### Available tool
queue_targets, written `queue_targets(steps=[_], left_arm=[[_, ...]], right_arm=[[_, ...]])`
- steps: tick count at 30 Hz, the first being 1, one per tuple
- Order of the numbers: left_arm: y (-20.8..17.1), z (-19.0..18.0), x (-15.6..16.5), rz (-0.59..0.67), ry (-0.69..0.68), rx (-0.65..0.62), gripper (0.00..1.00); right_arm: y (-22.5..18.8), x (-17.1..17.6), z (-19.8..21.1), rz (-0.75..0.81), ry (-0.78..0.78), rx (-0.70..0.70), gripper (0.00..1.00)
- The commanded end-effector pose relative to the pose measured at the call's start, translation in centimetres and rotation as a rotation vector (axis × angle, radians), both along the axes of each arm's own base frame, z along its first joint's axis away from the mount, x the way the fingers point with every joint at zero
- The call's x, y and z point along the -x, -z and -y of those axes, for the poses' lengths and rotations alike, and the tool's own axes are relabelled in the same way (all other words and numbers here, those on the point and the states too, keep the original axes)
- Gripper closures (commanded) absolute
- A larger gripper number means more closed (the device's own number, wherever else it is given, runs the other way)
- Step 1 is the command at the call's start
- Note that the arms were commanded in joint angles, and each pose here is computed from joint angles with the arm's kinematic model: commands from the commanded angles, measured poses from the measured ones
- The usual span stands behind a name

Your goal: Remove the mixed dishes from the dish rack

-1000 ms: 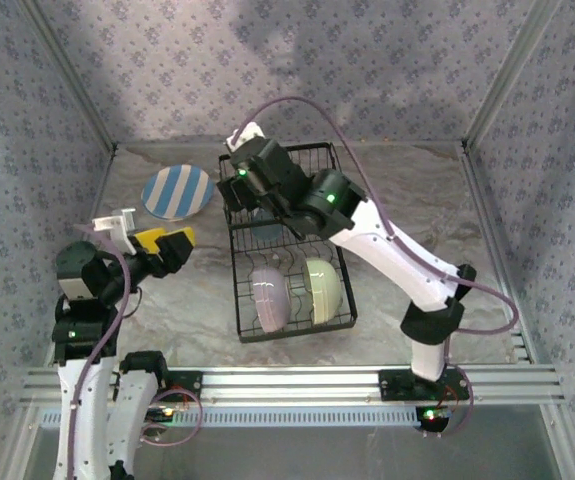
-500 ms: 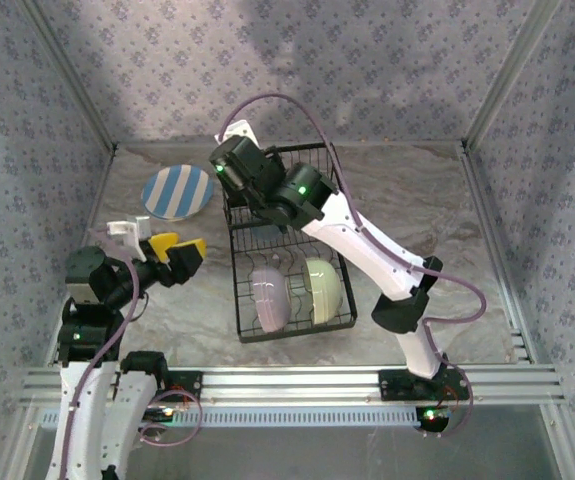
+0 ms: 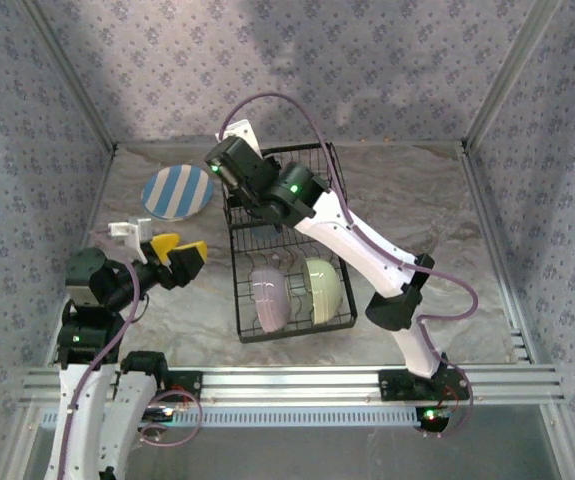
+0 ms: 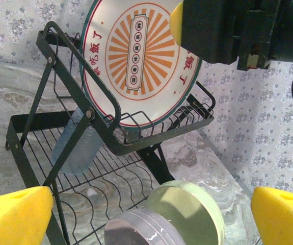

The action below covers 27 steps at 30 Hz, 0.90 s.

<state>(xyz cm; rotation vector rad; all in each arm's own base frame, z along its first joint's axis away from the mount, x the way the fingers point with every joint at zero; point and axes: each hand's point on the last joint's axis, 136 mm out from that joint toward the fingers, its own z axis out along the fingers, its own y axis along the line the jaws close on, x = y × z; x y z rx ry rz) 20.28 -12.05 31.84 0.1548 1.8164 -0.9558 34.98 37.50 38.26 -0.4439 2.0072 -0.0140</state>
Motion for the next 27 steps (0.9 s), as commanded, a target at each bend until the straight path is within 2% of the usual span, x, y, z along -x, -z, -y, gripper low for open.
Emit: queue_targets(steps=[1, 15, 27], left_arm=[[-0.7, 0.0, 0.2, 0.038, 0.001, -0.015, 0.01], [-0.6, 0.0, 0.4, 0.036, -0.004, -0.024, 0.01], [-0.3, -0.1, 0.4, 0.027, -0.013, -0.038, 0.01]], right_arm=[[-1.3, -0.5, 0.4, 0.029, 0.047, -0.055, 0.68], [-2.4, -0.8, -0.1, 0.083, 0.09, -0.113, 1.0], [-5.1, -0.8, 0.8, 0.208, 0.168, -0.086, 1.0]])
